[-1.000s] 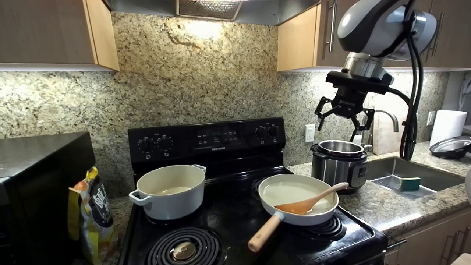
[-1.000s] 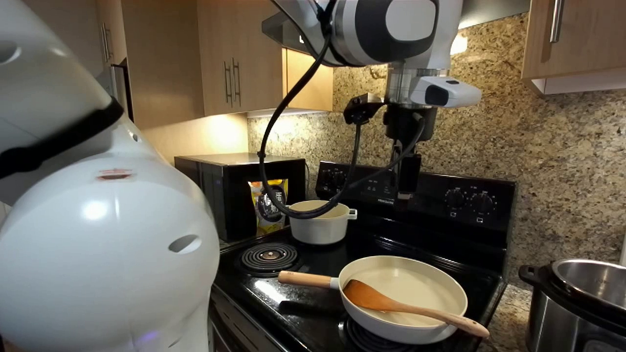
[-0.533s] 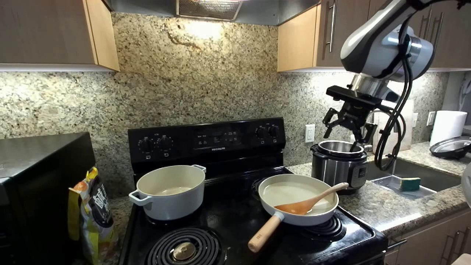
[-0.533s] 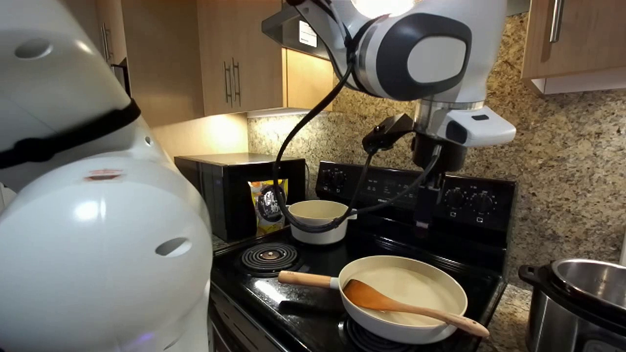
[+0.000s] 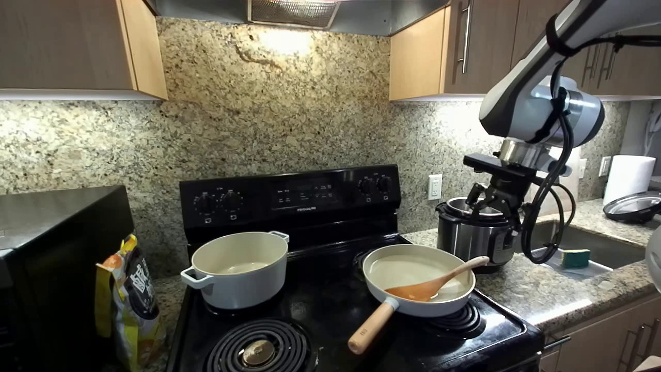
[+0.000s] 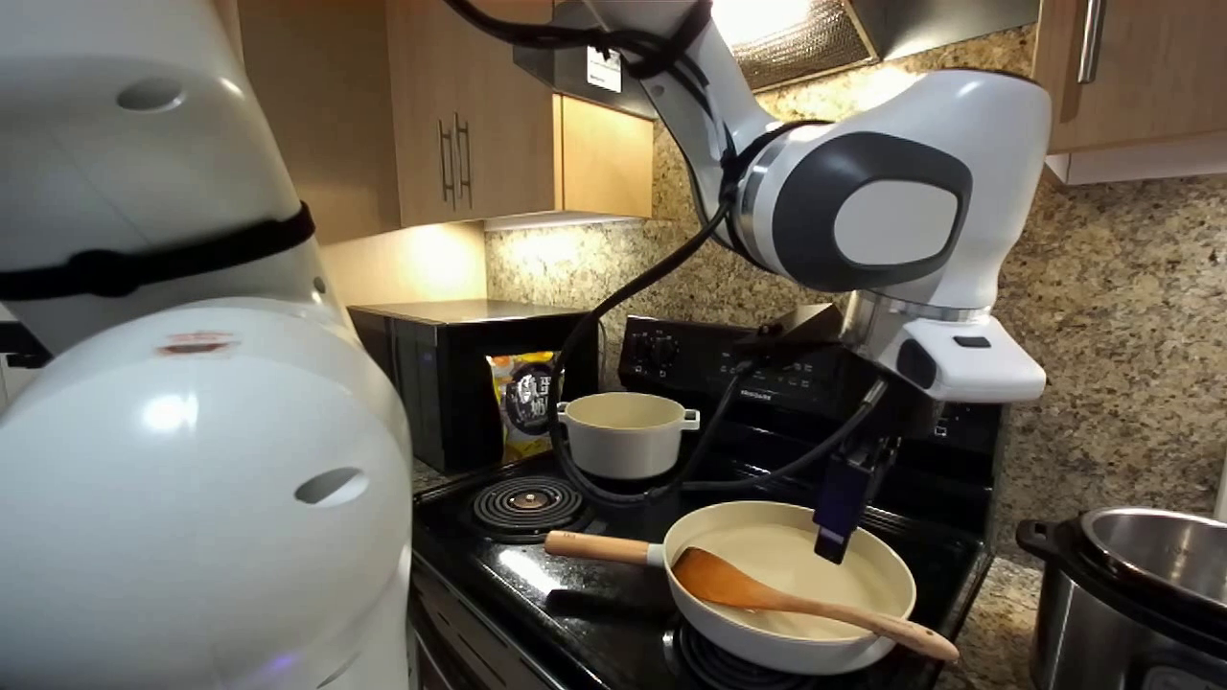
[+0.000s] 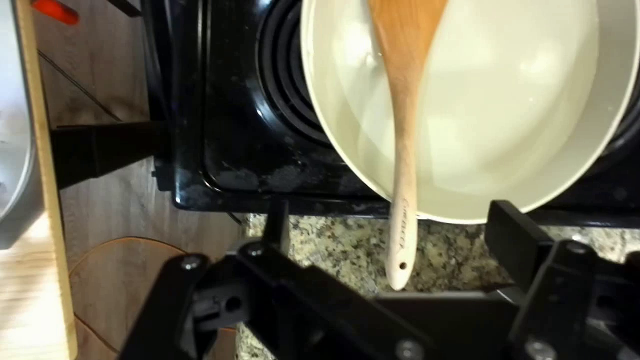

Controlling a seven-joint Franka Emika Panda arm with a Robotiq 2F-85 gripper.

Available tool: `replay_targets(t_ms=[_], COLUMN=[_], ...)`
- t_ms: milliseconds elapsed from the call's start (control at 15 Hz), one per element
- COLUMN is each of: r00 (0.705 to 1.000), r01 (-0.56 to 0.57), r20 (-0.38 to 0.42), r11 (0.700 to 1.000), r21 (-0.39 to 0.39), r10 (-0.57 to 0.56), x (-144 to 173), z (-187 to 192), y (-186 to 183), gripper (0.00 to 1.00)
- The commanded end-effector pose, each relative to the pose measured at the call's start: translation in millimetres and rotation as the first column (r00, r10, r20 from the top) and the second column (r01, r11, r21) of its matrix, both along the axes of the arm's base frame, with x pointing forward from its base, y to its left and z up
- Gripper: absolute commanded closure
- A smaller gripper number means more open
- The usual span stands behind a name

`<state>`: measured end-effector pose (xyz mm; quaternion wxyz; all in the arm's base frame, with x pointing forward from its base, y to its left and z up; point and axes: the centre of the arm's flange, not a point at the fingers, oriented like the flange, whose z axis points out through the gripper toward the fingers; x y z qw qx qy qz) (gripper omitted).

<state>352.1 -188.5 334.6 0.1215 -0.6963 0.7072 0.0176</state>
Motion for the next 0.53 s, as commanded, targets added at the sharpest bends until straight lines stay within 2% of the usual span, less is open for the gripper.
replay_targets(t_ms=[0, 267, 467], r00=[1.0, 1.0, 0.998], r01=[-0.009, -0.016, 0.051], r20=[-0.012, -0.017, -0.024], r11=[1.0, 1.0, 0.998], r21=[0.014, 0.022, -0.023], r10=[0.009, 0.017, -0.051], x=[-1.8, -1.5, 6.9], z=[-1.9, -1.3, -15.6], y=[-1.2, -1.0, -8.2], gripper=[0.0, 0.0, 0.0])
